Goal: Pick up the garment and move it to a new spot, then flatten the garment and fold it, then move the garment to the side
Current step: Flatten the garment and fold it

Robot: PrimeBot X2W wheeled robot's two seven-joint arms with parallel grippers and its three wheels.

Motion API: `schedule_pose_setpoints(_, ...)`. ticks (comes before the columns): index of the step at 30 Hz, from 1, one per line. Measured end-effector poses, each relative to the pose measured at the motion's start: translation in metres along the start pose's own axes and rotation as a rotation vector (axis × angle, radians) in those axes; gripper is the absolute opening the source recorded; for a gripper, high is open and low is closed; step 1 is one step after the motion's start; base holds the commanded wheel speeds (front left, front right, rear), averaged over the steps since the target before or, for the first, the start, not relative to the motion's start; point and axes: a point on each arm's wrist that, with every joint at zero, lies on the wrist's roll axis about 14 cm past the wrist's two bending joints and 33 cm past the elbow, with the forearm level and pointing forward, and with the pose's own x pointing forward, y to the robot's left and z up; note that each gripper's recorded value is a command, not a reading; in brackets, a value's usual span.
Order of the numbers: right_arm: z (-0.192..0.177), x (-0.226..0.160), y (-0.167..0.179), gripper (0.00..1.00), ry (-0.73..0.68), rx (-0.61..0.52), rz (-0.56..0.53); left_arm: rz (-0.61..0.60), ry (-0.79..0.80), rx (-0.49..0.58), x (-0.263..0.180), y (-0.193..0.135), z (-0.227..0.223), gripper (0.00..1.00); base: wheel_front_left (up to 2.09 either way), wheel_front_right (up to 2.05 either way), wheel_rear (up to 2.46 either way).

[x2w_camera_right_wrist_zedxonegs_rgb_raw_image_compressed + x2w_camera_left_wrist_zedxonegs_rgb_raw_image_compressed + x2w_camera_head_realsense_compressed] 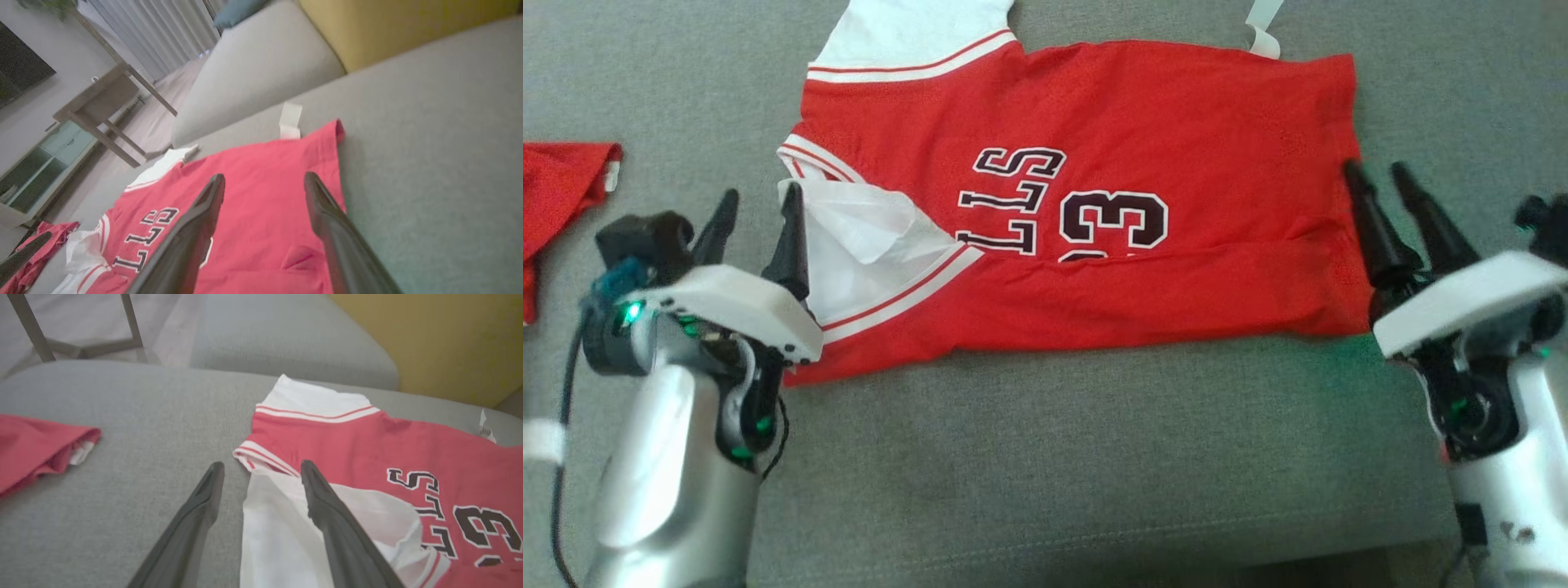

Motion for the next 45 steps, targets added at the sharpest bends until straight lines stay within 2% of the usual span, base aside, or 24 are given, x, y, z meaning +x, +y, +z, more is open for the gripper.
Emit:
schedule_pose_setpoints(4, 0.010, -0.015, -0.002, 1.00, -0.147, -0.134, -0.017, 0.056, -0.147, 0.024, -0.015, 0.002, 0.015, 1.00, 0.00, 0.00, 0.00)
schedule_pose_setpoints(10, 0.014, -0.038, 0.003, 1.00, -0.234, -0.294, -0.026, 0.100, -0.242, 0.084, -0.048, 0.003, 0.018, 1.00, 0.00, 0.00, 0.00)
schedule_pose_setpoints(19, -0.014, -0.068, 0.008, 1.00, -0.186, -0.273, -0.054, 0.124, -0.255, 0.099, -0.090, -0.001, 0.009, 1.00, 0.00, 0.00, 0.00)
schedule_pose_setpoints(29, -0.011, -0.071, 0.014, 1.00, -0.191, -0.278, -0.047, 0.120, -0.252, 0.103, -0.099, -0.003, 0.007, 1.00, 0.00, 0.00, 0.00)
schedule_pose_setpoints(33, -0.013, -0.071, 0.009, 1.00, -0.173, -0.290, -0.063, 0.091, -0.205, 0.113, -0.097, -0.007, -0.005, 1.00, 0.00, 0.00, 0.00)
schedule_pose_setpoints(45, -0.067, -0.054, -0.036, 1.00, 0.085, -0.297, -0.160, 0.053, 0.110, 0.076, -0.065, -0.003, -0.075, 1.00, 0.00, 0.00, 0.00)
